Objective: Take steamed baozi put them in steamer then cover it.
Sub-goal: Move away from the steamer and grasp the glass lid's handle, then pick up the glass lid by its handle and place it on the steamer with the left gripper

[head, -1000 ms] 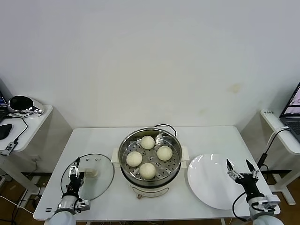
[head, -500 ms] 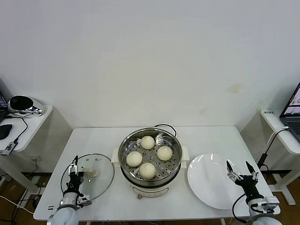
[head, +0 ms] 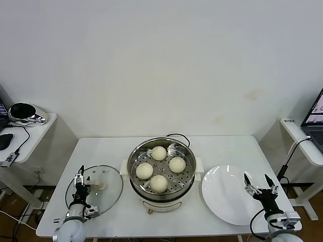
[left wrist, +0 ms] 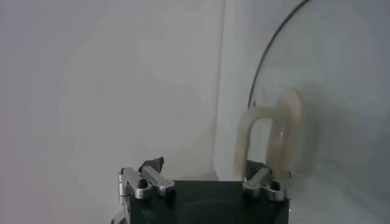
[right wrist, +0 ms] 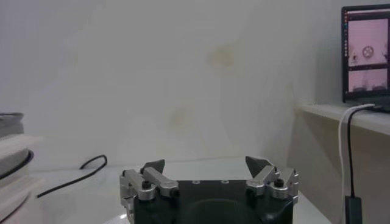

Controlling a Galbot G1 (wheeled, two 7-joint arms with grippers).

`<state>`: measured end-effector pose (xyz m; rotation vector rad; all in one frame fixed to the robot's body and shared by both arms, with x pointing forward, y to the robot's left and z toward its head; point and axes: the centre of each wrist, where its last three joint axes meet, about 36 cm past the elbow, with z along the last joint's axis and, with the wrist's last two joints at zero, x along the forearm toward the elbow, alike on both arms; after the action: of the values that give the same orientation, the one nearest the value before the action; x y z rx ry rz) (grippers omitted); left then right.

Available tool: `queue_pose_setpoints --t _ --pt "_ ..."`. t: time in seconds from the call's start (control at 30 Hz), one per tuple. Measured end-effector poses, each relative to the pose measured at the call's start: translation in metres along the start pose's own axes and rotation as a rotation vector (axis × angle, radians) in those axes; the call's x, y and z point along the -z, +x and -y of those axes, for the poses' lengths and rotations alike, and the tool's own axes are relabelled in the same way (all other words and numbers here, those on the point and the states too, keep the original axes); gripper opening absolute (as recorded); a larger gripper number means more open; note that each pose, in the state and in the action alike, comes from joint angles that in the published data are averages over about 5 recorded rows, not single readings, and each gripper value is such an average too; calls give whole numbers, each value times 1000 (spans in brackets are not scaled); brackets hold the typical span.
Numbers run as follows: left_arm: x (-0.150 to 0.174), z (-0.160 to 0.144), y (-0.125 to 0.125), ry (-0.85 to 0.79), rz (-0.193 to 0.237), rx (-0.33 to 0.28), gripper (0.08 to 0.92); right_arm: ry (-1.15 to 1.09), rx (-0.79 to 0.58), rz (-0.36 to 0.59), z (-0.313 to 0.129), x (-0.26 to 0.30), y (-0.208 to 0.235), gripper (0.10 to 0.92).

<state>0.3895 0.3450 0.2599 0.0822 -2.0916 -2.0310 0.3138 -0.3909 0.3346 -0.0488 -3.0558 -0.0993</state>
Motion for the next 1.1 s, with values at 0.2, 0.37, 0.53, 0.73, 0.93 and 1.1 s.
queue_pose_setpoints --t 0.2,0.37,0.53,0.73,0.93,1.1 --pt "-1 7 2 -5 8 -17 646 0 -2 -1 1 -1 -1 823" --pt "-2 11 4 -8 14 -25 507 1 -2 -3 1 -2 -2 823" --pt "-1 14 3 -11 18 -17 360 -1 -1 -2 1 -2 -3 823" --pt "-3 13 7 -14 8 -20 190 -4 1 0 1 -2 -3 823" --pt "-1 4 12 -2 -18 -22 150 -20 -1 7 -1 -2 -5 823" --pt "4 -13 18 13 -62 -19 150 -30 4 10 -4 -3 -7 823"
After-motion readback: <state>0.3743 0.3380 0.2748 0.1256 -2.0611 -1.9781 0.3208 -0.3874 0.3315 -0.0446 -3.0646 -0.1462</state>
